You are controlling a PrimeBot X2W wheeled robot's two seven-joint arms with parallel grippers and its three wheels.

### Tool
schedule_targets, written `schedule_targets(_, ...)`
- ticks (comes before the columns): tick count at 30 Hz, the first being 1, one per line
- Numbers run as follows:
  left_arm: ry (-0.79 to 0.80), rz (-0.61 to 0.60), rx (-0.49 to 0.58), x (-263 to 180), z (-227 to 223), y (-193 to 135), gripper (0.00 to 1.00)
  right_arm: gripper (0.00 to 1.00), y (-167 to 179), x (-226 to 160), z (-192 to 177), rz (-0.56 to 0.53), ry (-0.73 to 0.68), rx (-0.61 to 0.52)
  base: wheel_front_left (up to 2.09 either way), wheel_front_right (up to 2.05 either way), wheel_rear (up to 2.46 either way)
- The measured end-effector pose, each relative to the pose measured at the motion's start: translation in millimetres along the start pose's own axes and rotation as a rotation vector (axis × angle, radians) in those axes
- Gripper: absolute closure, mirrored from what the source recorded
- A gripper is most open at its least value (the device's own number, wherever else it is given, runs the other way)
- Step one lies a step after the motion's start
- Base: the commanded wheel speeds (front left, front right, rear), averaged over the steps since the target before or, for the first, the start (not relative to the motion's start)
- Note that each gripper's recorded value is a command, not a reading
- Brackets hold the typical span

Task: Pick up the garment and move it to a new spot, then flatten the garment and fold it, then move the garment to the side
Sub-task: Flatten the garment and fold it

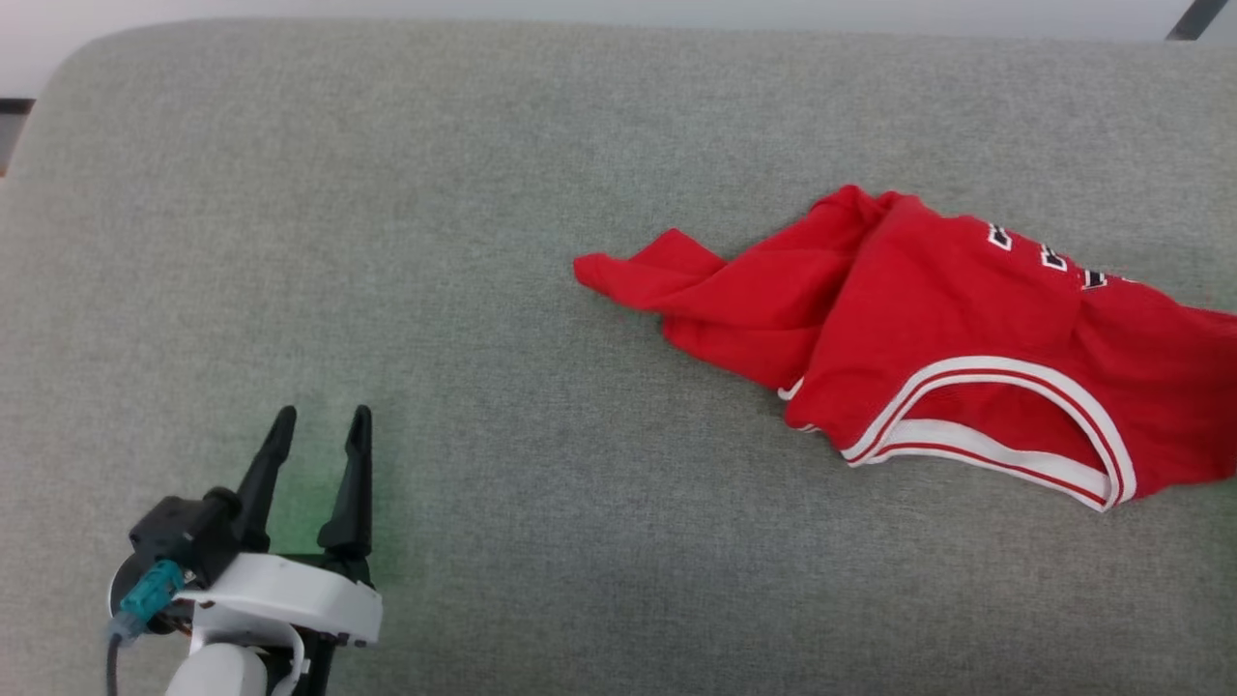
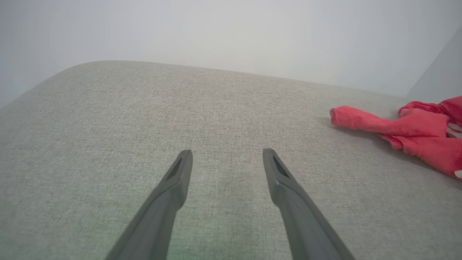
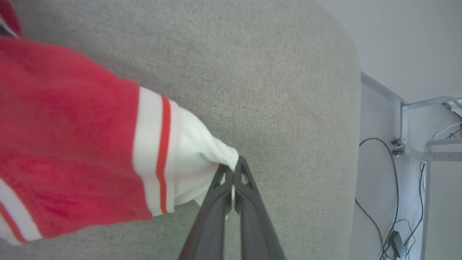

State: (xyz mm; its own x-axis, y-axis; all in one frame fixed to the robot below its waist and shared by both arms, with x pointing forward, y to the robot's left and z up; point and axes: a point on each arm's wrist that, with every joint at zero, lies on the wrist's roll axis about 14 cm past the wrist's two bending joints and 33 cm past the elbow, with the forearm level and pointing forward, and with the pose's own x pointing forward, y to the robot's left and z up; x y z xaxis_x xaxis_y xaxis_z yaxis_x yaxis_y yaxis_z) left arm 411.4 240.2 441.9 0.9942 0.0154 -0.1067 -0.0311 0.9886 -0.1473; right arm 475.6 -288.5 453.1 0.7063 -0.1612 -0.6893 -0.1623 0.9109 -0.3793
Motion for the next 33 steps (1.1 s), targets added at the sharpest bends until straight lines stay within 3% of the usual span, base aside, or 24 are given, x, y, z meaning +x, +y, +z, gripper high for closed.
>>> schedule_targets(14,0.005,-0.011,0.017,7,1,2,0.00,0.98,-5,21,-38,-0.087,0.083,0.064,0.00,0.00,0.00)
schedule_targets(15,0.002,-0.020,0.021,8,2,0,0.00,0.53,-2,21,-38,-0.080,0.073,0.075,0.00,0.00,0.00)
schedule_targets(16,-0.001,-0.032,0.023,9,4,-3,0.00,0.00,-1,21,-36,-0.079,0.058,0.079,0.00,0.00,0.00)
schedule_targets(20,-0.012,-0.098,0.043,12,12,-16,0.00,0.00,-7,13,-20,-0.105,-0.057,0.118,0.00,0.00,0.00)
schedule_targets(24,-0.042,-0.195,0.109,19,31,-30,0.00,0.00,-14,-7,10,-0.126,-0.259,0.200,0.00,0.00,0.00)
schedule_targets(33,-0.019,-0.404,0.178,46,88,-76,0.00,0.00,10,-72,59,-0.044,-0.646,0.430,0.00,0.00,0.00)
